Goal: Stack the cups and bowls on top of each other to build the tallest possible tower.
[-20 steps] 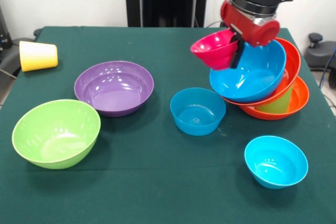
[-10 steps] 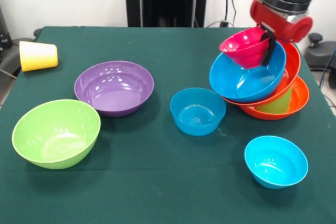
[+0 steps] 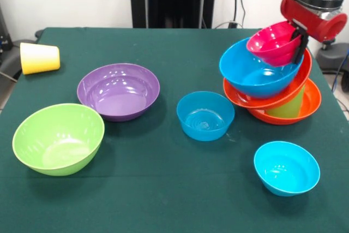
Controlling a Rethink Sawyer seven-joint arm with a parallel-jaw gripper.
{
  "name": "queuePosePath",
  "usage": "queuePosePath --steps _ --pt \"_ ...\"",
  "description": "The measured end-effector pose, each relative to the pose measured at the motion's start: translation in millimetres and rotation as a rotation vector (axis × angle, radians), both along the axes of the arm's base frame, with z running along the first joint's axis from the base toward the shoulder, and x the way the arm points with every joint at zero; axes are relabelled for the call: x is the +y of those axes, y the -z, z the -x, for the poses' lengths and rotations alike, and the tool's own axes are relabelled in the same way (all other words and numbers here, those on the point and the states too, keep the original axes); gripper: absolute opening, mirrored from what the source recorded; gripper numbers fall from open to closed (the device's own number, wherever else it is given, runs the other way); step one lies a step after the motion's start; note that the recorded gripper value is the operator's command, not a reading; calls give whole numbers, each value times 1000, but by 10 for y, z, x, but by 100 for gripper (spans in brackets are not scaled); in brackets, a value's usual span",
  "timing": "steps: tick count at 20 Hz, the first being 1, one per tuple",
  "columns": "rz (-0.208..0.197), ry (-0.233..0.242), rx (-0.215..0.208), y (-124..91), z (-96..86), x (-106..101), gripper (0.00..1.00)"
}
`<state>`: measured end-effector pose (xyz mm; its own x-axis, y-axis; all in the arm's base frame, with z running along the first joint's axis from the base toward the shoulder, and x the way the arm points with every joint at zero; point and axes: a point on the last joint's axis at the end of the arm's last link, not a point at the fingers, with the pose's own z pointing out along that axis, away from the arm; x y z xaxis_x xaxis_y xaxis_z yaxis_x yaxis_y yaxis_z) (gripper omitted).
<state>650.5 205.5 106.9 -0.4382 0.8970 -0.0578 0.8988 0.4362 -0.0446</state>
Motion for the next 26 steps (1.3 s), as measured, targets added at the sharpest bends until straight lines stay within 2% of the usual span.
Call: queuePosePath --steps 4,19,26 --pt "-2 -6 11 10 28 55 0" --pt "13 -5 12 26 35 18 0" --pt "8 0 -8 39 -77 129 0"
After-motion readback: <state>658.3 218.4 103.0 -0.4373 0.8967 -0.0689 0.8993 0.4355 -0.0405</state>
